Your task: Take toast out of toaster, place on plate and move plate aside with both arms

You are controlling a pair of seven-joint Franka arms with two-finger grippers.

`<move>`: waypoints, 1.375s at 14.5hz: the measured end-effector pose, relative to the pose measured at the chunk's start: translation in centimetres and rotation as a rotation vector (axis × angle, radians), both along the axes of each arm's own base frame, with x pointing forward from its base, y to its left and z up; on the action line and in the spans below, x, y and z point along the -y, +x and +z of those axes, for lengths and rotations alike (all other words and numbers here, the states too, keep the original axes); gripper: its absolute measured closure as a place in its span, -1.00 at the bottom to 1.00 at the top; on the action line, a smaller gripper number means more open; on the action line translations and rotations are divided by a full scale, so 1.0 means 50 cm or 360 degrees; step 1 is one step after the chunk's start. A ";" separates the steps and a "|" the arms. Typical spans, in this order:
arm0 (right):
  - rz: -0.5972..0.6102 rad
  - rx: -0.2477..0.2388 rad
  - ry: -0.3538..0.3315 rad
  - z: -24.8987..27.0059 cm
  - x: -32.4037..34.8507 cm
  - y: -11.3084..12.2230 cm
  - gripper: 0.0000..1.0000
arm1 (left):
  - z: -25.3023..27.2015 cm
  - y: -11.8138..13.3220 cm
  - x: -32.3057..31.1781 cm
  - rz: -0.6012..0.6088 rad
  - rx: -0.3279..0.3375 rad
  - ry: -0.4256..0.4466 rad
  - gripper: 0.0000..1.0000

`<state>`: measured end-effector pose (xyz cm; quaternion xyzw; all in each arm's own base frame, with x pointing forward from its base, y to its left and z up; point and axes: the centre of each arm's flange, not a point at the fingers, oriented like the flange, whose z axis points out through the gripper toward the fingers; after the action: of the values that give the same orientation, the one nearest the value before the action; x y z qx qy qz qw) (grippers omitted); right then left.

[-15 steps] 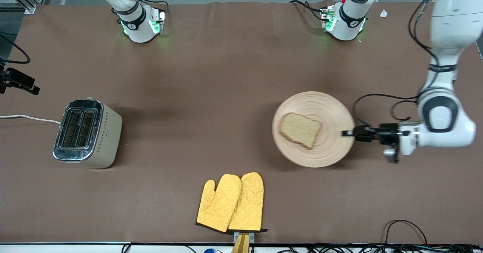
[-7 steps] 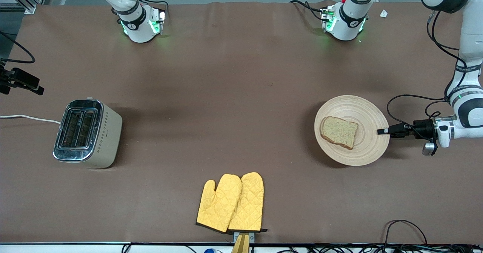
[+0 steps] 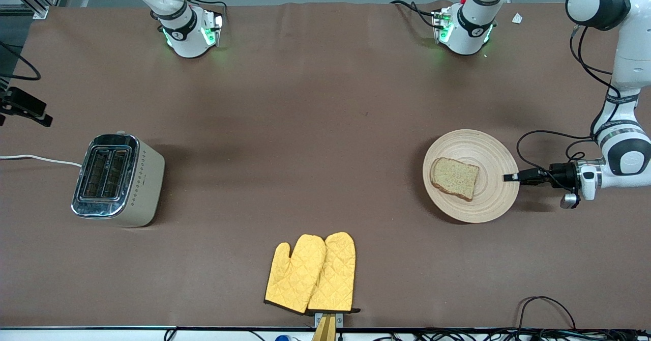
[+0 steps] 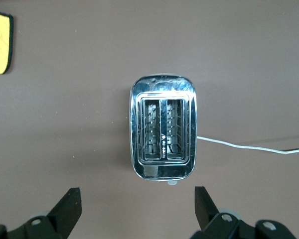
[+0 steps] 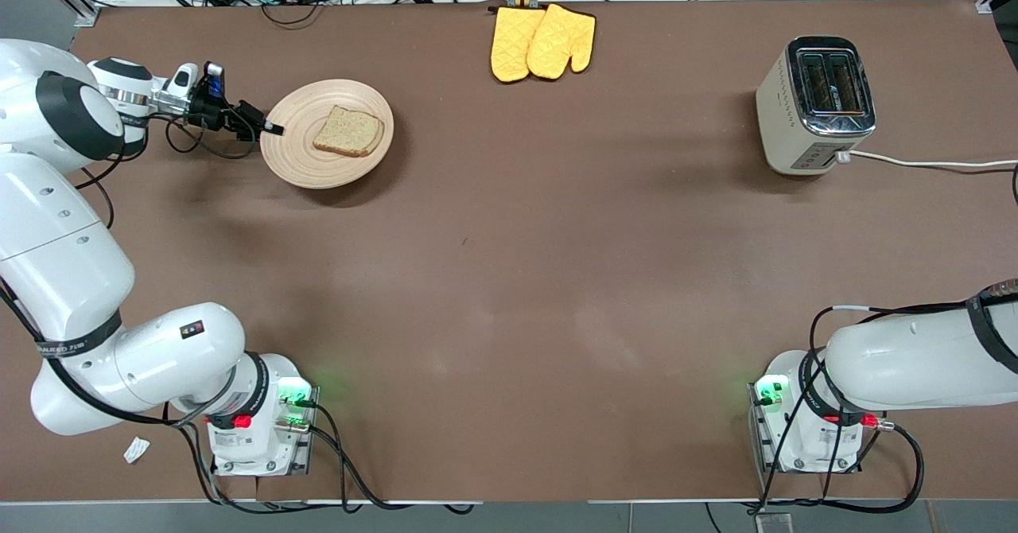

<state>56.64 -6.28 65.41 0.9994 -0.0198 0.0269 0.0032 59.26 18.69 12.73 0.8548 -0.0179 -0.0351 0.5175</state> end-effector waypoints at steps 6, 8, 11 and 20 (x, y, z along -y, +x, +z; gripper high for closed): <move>-0.0005 -0.0005 0.0000 0.008 0.018 -0.008 -1.00 | 0.056 0.041 -0.039 -0.0125 0.0087 0.0161 -0.17; 0.0003 -0.0022 0.0002 0.006 0.013 -0.009 -1.00 | 0.109 0.074 -0.070 -0.0257 0.0147 0.0351 -0.54; 0.0017 -0.0031 0.0004 0.005 0.003 -0.009 -1.00 | 0.222 0.136 -0.080 -0.0430 0.0204 0.0678 -1.00; 0.0016 -0.0083 0.0010 -0.001 0.000 -0.016 -1.00 | 0.829 0.142 0.415 -0.0227 0.0106 0.1579 -1.00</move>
<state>55.86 -6.28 65.36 0.9999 -0.0148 0.0009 0.0004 66.37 -2.07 54.18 0.9952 -0.0738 -0.0473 0.0441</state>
